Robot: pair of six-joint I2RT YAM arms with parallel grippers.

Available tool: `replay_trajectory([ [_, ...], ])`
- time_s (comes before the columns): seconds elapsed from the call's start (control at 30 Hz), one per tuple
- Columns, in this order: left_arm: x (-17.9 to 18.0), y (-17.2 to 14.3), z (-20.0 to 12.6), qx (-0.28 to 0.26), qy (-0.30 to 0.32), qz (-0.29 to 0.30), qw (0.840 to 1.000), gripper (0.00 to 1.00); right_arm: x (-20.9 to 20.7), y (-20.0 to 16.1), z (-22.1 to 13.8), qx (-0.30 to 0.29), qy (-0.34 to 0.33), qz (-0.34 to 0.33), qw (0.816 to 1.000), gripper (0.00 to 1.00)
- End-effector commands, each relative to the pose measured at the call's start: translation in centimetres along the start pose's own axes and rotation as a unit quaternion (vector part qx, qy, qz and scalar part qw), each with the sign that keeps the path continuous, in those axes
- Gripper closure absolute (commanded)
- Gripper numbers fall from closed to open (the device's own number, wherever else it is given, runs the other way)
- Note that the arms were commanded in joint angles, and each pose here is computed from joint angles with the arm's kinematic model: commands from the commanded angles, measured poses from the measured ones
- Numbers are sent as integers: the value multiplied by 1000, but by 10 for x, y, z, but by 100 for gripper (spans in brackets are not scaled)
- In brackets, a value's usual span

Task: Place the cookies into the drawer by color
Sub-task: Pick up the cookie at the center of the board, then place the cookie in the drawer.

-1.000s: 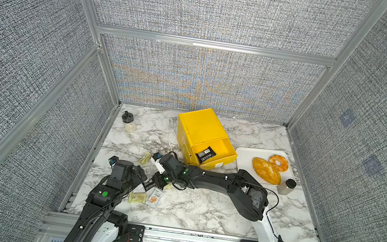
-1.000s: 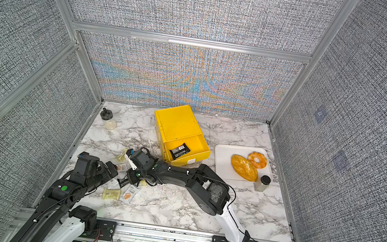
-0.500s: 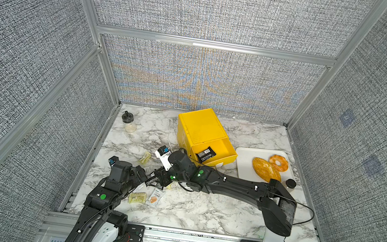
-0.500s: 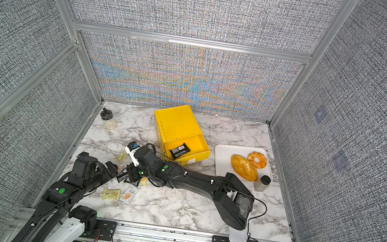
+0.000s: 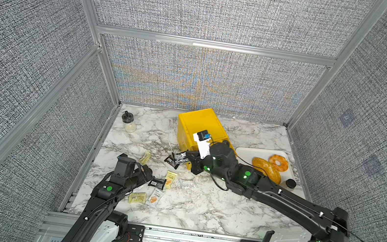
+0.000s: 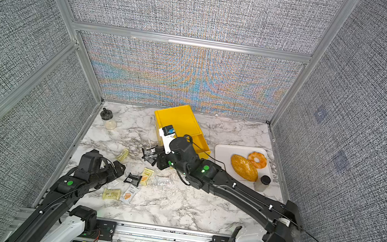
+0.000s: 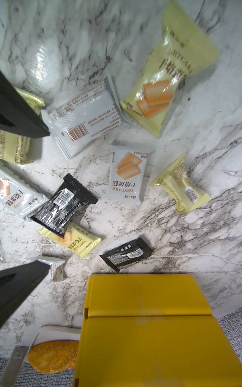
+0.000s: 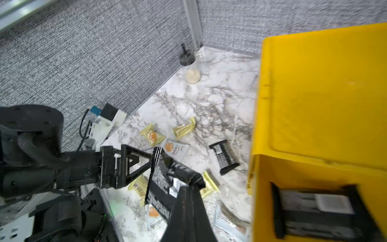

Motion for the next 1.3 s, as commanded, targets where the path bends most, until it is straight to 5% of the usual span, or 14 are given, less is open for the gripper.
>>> replay_trajectory([
  [0.0,-12,8,5,7,-35,18,999,4,-21,11,-19,-29,-36,-1,999,93],
  [0.4,-34,34,19,31,-27,44,998,11,-104,39,-40,-38,-182,11,983,91],
  [0.57,-45,44,30,49,-18,55,997,14,-113,40,-35,-20,-198,9,980,47],
  [0.67,-53,49,36,58,-19,60,996,22,-113,38,-38,-17,-197,10,980,40],
  [0.9,-77,56,56,81,-24,53,995,17,-113,17,-68,-29,-188,15,982,25],
  [1.07,-89,61,73,92,-10,16,996,14,-126,-17,-86,-60,-200,14,978,9],
  [1.27,-97,63,97,126,23,-68,989,18,-132,-42,-98,-78,-184,34,979,7],
])
Point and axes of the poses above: each gripper's point midway between its finger pads, its own z axis out along the fingers, its own x axis along the line the jaws close on, y = z × x, the point moved 9 cm from there along -z, back along the fingers, and after that the axes turned 8 degrees about z, right-handed, at the moved point
